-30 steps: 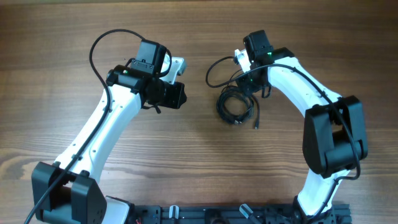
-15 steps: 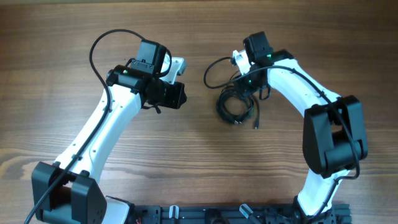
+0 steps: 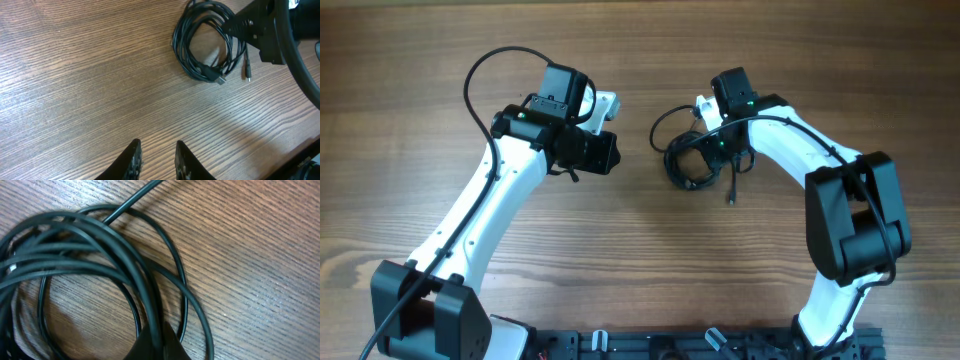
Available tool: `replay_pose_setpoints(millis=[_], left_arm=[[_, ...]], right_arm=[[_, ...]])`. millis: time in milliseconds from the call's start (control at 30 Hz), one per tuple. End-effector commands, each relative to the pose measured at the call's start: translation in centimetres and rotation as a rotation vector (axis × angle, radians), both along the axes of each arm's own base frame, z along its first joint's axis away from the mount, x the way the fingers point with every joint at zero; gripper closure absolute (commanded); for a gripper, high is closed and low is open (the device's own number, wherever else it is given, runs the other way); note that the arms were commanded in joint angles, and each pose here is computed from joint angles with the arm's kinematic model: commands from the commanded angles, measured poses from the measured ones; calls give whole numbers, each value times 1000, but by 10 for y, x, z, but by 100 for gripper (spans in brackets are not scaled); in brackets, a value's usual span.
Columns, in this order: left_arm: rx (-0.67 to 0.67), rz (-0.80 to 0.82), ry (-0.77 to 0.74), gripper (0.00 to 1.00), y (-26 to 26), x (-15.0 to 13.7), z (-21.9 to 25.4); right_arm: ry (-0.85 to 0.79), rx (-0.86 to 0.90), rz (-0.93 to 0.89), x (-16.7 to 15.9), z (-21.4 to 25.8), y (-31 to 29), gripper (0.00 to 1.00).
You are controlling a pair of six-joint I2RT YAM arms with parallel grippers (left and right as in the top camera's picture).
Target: Untangle cables
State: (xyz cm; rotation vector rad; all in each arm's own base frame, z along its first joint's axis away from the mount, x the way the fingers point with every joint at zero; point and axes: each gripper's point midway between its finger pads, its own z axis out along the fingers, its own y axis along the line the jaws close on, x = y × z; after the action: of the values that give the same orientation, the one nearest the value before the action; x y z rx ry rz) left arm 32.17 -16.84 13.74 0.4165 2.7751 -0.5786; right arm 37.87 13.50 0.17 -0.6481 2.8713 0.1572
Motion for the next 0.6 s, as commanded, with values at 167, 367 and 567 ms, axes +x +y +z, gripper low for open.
replay_pose_setpoints(millis=[167, 367, 567], left_arm=[[-21, -21, -29, 76, -3, 0, 10], [-72, -42, -13, 80, -11, -5, 14], [-261, -121, -13, 82, -41, -9, 34]], right_arm=[[34, 19, -76, 2, 47, 4, 96], [-245, 134, -97, 31, 182, 14, 96], [-512, 279, -50, 13, 294, 18, 96]])
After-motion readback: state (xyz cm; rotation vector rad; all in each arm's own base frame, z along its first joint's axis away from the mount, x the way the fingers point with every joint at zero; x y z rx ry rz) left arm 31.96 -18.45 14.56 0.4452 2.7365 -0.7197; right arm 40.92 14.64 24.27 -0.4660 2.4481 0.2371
